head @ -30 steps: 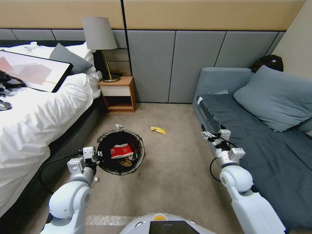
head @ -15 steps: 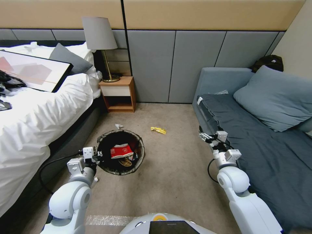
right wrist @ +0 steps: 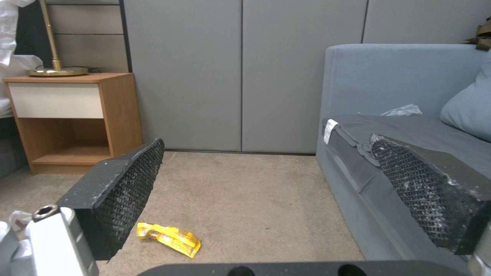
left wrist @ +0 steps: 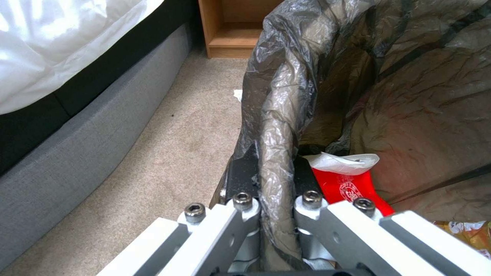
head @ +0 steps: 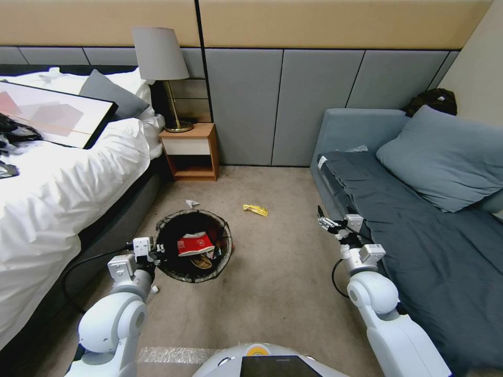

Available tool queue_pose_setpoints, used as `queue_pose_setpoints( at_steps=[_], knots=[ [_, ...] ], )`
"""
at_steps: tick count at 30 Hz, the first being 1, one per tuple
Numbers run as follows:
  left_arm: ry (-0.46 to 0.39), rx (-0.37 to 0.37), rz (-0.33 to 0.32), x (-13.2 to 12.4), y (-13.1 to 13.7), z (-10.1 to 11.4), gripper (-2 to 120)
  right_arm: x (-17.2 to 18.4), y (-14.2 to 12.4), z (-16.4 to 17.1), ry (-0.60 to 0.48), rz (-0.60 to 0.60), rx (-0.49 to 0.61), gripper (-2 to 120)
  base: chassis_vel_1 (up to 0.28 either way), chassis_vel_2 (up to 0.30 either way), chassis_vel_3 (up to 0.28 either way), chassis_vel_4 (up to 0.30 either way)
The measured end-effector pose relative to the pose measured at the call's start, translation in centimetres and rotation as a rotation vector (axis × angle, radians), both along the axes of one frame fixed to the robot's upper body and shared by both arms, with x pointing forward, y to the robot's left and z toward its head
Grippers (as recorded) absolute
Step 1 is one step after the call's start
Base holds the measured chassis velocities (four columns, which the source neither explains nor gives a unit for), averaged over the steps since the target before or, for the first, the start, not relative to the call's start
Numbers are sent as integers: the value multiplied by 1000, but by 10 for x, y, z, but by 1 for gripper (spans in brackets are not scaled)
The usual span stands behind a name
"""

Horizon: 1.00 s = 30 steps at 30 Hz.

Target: Pick up the trash bin, then pick up the garbage from the floor and place it into the trash bin.

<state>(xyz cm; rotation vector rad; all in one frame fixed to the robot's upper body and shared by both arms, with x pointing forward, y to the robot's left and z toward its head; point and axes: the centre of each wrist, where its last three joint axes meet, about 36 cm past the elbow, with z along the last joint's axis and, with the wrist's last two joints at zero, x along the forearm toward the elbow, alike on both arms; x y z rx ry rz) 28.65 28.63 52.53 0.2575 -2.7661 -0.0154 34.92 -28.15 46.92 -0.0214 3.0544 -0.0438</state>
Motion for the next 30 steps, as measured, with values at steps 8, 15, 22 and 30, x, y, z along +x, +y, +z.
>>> queue_pose_setpoints(
  at_steps=[8,15,22,30],
  knots=[
    [0,3,1,2,1,-1,0,2,-1,-2,6,5,4,100,-61,70,68,-67],
    [3,0,1,4,0,-3,0,5,-2,-4,11,7,0,100,-122,132,132,-132],
    [6,1,2,5,1,-4,0,8,-1,-6,14,10,5,100,-92,102,95,-104],
    [8,2,3,6,2,-6,0,9,1,-8,20,13,13,100,-108,102,98,-98]
  ],
)
